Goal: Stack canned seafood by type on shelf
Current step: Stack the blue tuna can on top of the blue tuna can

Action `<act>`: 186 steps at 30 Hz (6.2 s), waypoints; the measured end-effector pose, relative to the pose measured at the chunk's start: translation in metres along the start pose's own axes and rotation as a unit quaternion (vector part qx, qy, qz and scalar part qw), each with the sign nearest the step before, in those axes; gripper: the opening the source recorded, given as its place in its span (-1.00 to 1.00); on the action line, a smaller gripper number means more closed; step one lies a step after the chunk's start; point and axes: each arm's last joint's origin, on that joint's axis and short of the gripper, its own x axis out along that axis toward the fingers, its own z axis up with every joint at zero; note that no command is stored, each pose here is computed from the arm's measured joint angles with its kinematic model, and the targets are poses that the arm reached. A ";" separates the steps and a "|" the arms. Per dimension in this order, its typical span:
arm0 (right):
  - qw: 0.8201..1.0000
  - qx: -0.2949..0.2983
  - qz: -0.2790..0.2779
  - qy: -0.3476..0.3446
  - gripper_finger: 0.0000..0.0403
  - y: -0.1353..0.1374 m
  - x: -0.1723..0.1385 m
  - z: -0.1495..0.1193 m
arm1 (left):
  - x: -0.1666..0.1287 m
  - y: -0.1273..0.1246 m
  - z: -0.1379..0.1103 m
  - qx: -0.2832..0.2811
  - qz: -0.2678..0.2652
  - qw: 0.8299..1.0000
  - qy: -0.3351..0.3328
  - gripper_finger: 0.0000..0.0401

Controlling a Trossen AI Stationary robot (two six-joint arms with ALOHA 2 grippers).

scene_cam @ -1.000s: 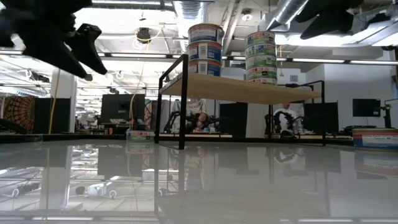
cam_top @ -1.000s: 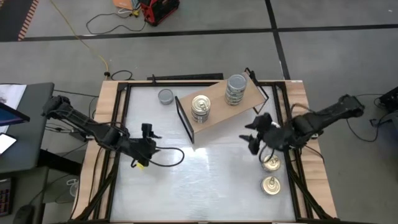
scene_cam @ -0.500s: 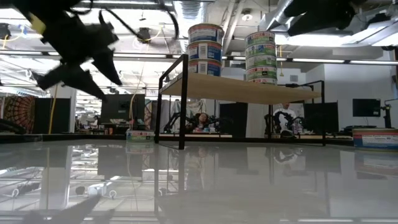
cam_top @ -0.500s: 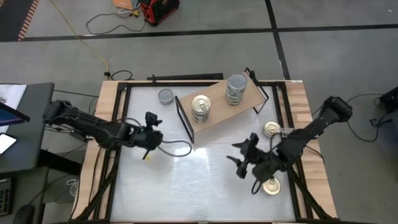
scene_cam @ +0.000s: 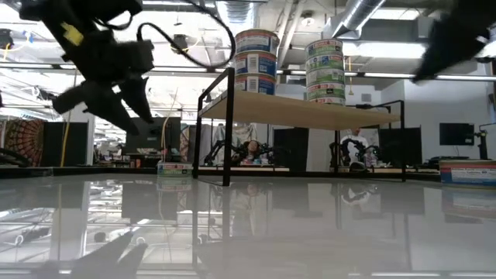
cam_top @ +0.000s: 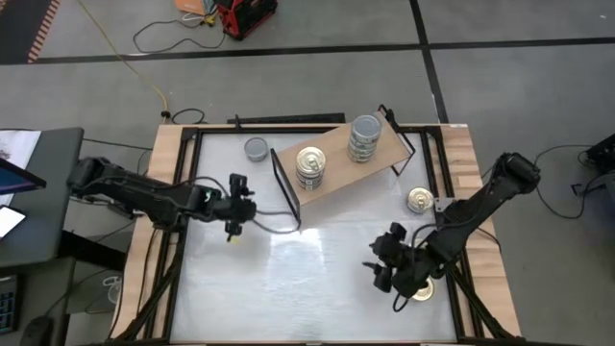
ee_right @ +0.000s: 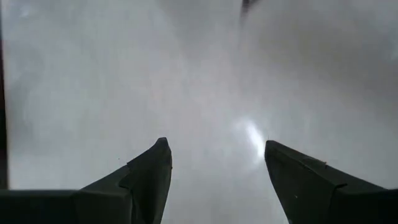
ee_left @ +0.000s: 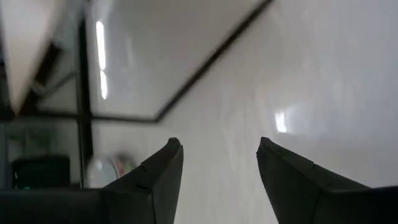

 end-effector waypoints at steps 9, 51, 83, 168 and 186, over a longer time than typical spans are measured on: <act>0.963 0.063 -0.033 0.258 0.40 0.002 -0.013 -0.007 | -0.022 -0.024 0.026 0.000 -0.002 0.992 -0.125 -0.01; 0.884 -0.098 -0.078 0.450 -0.21 0.040 0.021 -0.049 | -0.074 -0.058 0.049 0.035 0.007 0.963 -0.267 -0.03; 0.961 -0.167 -0.081 0.203 -0.34 0.051 0.030 0.021 | -0.073 -0.060 0.048 0.009 -0.011 0.965 -0.263 -0.03; 0.986 -0.033 -0.001 0.165 -0.40 -0.029 0.047 0.033 | -0.081 -0.066 0.057 -0.041 -0.183 0.923 -0.335 -0.03; 0.979 -0.014 0.036 0.199 -0.47 -0.047 0.067 0.033 | -0.090 -0.066 0.066 -0.062 -0.275 0.874 -0.396 -0.03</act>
